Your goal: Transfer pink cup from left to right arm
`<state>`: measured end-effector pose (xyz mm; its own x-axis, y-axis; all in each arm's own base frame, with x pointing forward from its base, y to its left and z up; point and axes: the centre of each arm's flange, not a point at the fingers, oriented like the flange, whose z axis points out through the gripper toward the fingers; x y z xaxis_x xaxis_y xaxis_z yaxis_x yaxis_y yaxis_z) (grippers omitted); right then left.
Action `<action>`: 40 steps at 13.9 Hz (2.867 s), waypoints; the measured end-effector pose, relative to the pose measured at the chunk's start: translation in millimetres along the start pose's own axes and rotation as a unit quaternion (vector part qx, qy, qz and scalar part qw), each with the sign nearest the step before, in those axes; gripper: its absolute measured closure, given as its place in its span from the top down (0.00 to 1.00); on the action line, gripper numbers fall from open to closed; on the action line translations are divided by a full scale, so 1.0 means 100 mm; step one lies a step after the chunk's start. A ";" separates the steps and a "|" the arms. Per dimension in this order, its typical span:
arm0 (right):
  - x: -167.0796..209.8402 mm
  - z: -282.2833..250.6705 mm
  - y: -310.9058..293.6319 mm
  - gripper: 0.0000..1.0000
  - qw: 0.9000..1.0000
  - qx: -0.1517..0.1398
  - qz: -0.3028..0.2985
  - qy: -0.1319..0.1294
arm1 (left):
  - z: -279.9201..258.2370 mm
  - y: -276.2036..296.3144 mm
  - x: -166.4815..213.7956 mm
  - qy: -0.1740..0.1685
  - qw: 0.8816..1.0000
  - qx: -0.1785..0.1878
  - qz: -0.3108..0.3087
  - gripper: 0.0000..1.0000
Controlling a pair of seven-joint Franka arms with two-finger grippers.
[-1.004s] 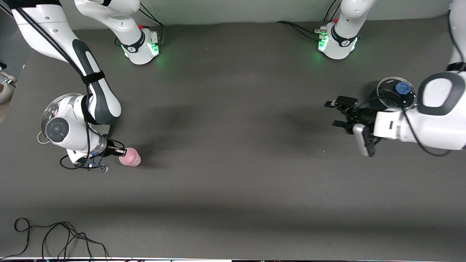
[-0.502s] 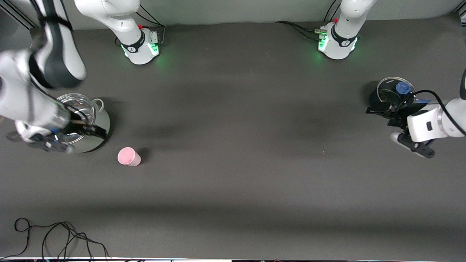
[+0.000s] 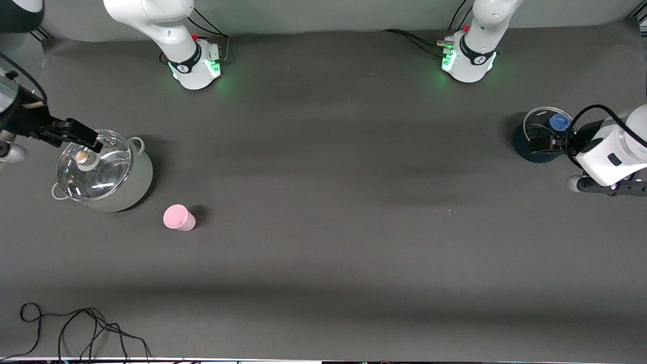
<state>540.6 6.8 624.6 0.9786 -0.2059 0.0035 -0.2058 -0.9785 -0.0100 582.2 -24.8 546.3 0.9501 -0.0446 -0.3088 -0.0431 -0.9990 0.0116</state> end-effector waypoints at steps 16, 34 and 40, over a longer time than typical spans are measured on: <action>0.26 -0.06 0.27 1.00 0.998 0.002 -0.054 0.027 | 0.13 -0.54 0.05 0.045 0.998 -0.017 -0.041 1.00; 0.17 -0.03 0.26 1.00 0.998 0.009 -0.055 -0.027 | -0.11 0.17 -0.28 0.081 0.996 0.017 -0.024 1.00; 0.21 0.02 0.25 1.00 0.998 0.009 -0.055 -0.031 | -0.17 0.12 -0.31 0.089 0.996 0.005 -0.018 1.00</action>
<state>556.3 -22.1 622.7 0.9938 -0.0962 -0.0560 -0.0981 -0.9947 -0.0304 557.4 -35.2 572.0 0.9908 -0.0097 -0.1349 -0.0106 -0.9999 -0.0059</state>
